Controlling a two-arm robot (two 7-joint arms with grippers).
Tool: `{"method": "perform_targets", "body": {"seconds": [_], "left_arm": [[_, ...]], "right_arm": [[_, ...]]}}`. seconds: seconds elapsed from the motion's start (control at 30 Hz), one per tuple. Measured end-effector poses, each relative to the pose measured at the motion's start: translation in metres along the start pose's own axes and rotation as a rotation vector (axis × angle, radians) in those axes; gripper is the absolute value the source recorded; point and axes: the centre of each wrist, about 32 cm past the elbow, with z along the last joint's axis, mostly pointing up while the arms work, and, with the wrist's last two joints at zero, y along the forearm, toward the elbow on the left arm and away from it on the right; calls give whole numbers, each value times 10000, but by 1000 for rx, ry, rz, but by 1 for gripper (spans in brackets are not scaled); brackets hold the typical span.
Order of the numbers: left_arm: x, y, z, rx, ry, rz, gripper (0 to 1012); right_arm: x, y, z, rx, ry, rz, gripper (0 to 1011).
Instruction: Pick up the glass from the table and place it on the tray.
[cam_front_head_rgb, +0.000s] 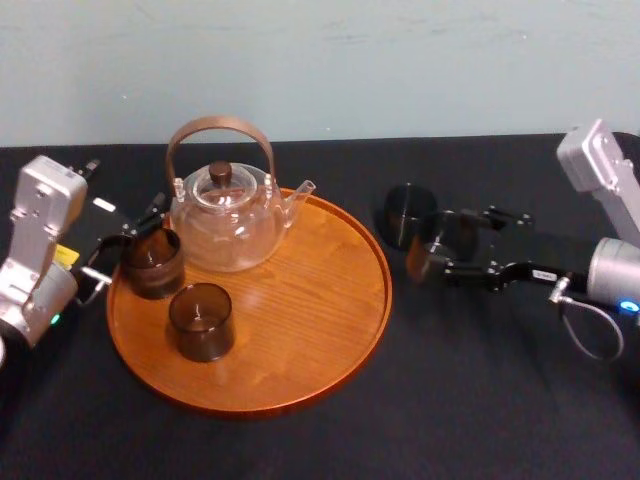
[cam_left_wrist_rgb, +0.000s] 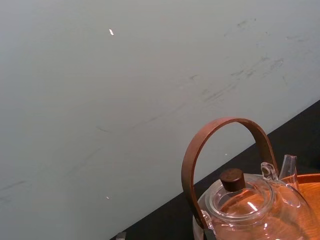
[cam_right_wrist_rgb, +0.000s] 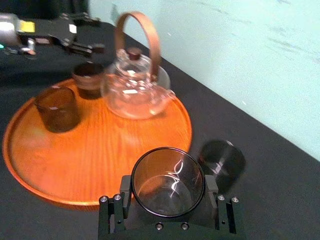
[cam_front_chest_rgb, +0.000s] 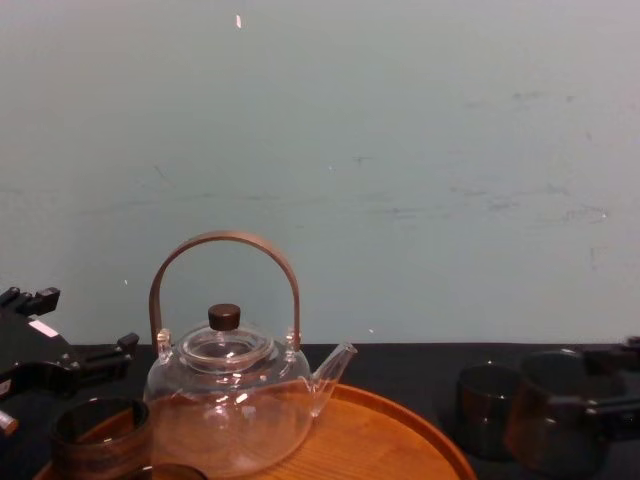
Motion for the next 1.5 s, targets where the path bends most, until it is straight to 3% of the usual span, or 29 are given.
{"method": "perform_targets", "body": {"seconds": [0.33,0.73,1.2,1.5], "left_arm": [[0,0,0,0,0,0,1001],[0,0,0,0,0,0,1001],[0,0,0,0,0,0,1001],[0,0,0,0,0,0,1001]], "right_arm": [[-62,261,144,40,-43,90,882],[-211,614,249,74,-80,208,882],[-406,875,137,49,-93,303,882],[-470,967,43,26,-89,321,882]]}}
